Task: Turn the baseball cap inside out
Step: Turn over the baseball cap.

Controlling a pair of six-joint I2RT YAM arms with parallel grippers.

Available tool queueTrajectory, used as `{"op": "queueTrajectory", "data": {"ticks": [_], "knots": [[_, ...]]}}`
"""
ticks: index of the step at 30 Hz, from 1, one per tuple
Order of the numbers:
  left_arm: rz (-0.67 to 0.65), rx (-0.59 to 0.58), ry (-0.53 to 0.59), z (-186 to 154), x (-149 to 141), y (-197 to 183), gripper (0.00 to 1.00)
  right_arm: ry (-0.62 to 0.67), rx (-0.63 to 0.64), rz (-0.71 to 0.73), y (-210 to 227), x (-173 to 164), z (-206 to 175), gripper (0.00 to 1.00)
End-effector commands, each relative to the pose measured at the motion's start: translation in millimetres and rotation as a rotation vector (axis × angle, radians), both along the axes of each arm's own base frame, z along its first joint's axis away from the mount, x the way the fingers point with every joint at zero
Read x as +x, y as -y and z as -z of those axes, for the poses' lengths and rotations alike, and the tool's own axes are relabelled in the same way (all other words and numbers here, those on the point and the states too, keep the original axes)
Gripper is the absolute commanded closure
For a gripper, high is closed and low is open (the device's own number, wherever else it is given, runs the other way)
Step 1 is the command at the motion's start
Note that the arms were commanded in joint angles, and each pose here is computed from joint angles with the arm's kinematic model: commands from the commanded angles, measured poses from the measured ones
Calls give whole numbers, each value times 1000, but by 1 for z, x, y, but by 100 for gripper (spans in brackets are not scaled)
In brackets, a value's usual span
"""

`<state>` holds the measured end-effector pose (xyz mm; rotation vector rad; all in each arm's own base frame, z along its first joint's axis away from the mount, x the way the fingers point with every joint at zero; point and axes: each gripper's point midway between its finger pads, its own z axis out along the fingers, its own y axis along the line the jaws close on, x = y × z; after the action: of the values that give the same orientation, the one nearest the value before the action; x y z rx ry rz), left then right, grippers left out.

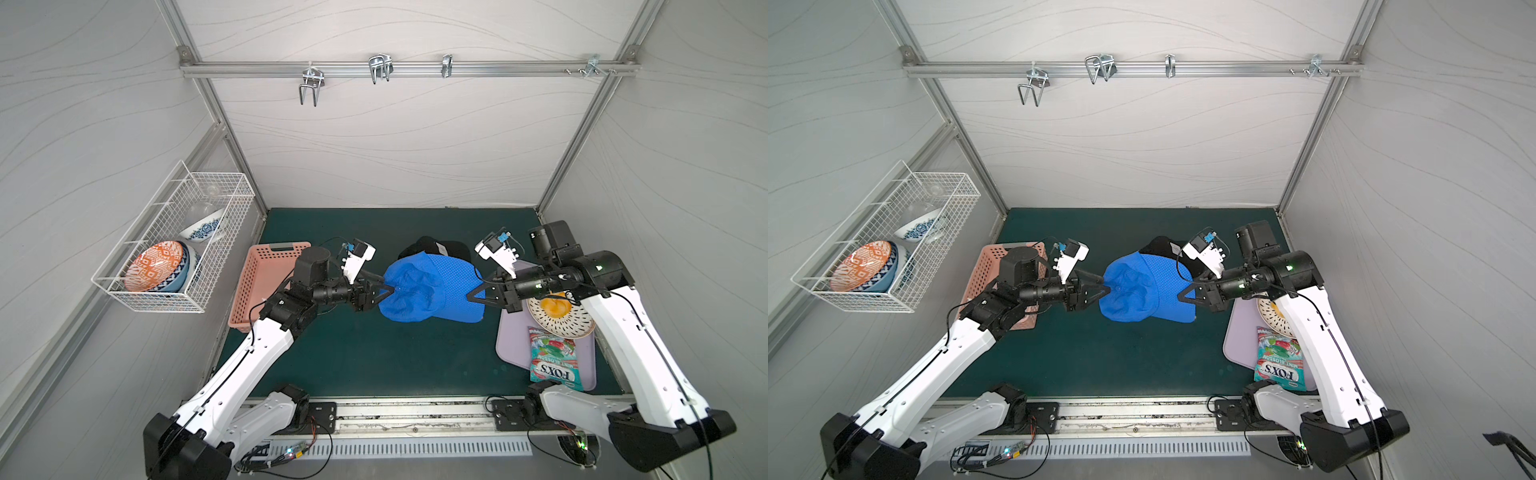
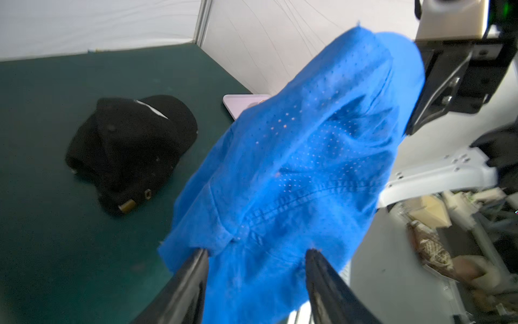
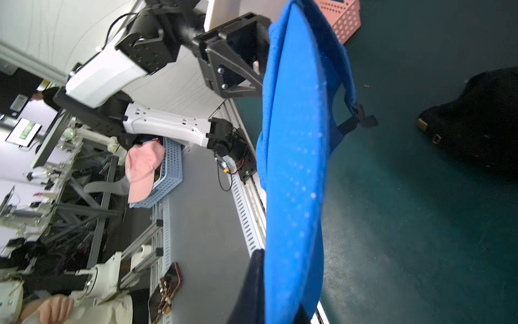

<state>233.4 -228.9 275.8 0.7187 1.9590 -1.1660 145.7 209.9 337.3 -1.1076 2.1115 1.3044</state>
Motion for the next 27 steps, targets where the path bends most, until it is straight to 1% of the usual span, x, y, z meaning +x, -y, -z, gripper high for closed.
{"op": "queueTrajectory", "data": {"ticks": [1,4,8,9,11,13,15,17,18,19,20,21,23,24,26,27], "knots": [[36,-74,65,-24,-1,9,48,-17,57,-88,-4,-22,-11,100],[22,-77,87,-23,1,13,54,-27,58,-95,-6,-26,-10,100],[-4,-42,75,-11,8,15,54,-33,65,-95,-6,-28,-13,100],[-11,-31,72,-8,9,15,52,-33,69,-96,-6,-29,-14,100],[-33,-11,89,-5,13,14,44,-33,86,-101,-7,-30,-18,100],[-93,17,106,-1,24,9,41,-41,97,-106,-8,-30,-21,100],[-93,23,104,1,28,11,39,-40,99,-104,-8,-30,-22,100],[-71,-4,94,-2,28,16,39,-37,100,-105,-8,-30,-23,100],[-60,-24,92,-5,28,20,41,-38,97,-103,-8,-29,-23,100],[-49,-43,94,-8,27,23,46,-40,95,-101,-8,-29,-23,100],[-39,-66,105,-13,25,27,54,-42,91,-99,-8,-29,-21,100],[-31,-86,112,-17,24,28,64,-41,82,-94,-7,-28,-19,100],[-37,-102,126,-22,21,26,90,-31,45,-78,-4,-26,-12,100],[-41,-100,137,-24,19,22,99,-27,19,-66,-2,-25,-7,100],[-32,-110,116,-26,12,11,100,-37,-10,-54,5,-23,5,100],[-19,-135,97,-32,8,4,100,-45,-20,-38,7,-20,9,100]]}}
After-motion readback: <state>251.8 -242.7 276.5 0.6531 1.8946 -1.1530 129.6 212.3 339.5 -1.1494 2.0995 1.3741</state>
